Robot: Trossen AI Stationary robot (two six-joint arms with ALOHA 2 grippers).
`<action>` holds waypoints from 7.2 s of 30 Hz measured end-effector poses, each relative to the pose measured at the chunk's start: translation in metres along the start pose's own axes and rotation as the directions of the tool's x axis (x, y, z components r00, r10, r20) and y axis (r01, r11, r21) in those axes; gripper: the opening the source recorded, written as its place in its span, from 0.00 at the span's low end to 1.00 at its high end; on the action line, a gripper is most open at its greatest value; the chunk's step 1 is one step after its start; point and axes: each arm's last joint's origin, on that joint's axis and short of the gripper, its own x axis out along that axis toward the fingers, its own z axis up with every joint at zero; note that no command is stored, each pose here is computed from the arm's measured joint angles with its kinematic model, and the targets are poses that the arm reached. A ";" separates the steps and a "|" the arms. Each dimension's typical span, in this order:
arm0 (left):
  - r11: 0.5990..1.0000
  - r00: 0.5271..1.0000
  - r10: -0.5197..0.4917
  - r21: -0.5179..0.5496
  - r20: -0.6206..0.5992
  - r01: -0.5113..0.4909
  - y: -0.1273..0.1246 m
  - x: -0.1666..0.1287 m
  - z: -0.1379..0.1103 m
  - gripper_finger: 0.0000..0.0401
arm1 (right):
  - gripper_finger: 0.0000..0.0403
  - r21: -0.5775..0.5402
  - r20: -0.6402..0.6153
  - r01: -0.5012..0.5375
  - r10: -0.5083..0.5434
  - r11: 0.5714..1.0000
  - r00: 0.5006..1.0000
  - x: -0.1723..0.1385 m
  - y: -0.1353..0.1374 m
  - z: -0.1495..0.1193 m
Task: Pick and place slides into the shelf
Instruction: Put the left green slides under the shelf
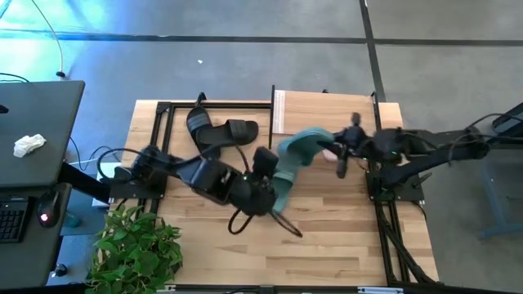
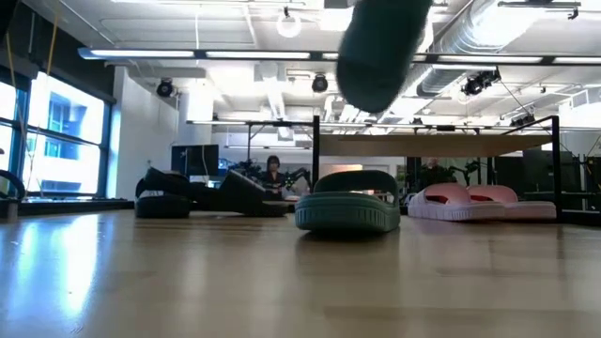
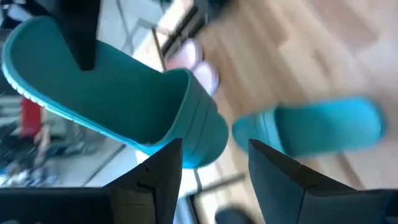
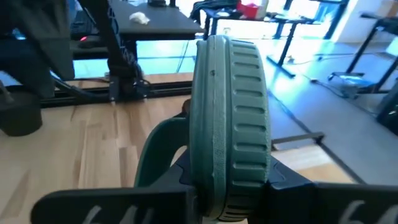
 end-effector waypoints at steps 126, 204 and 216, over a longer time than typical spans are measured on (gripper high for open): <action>0.906 0.944 -0.314 -0.263 0.105 0.331 0.024 0.159 -0.066 0.07 | 0.40 -0.041 0.264 -0.110 0.117 0.993 0.957 -0.115 0.060 -0.092; 0.639 0.735 -0.678 -0.493 0.002 0.590 0.116 0.132 -0.205 0.06 | 0.31 -0.879 -0.403 -0.469 -0.393 -0.087 0.827 0.055 0.143 0.028; 0.607 0.691 -0.710 -0.380 0.133 0.698 0.118 0.130 -0.206 0.06 | 0.31 -0.756 -0.336 -0.550 -0.512 -0.354 0.791 0.084 0.150 0.011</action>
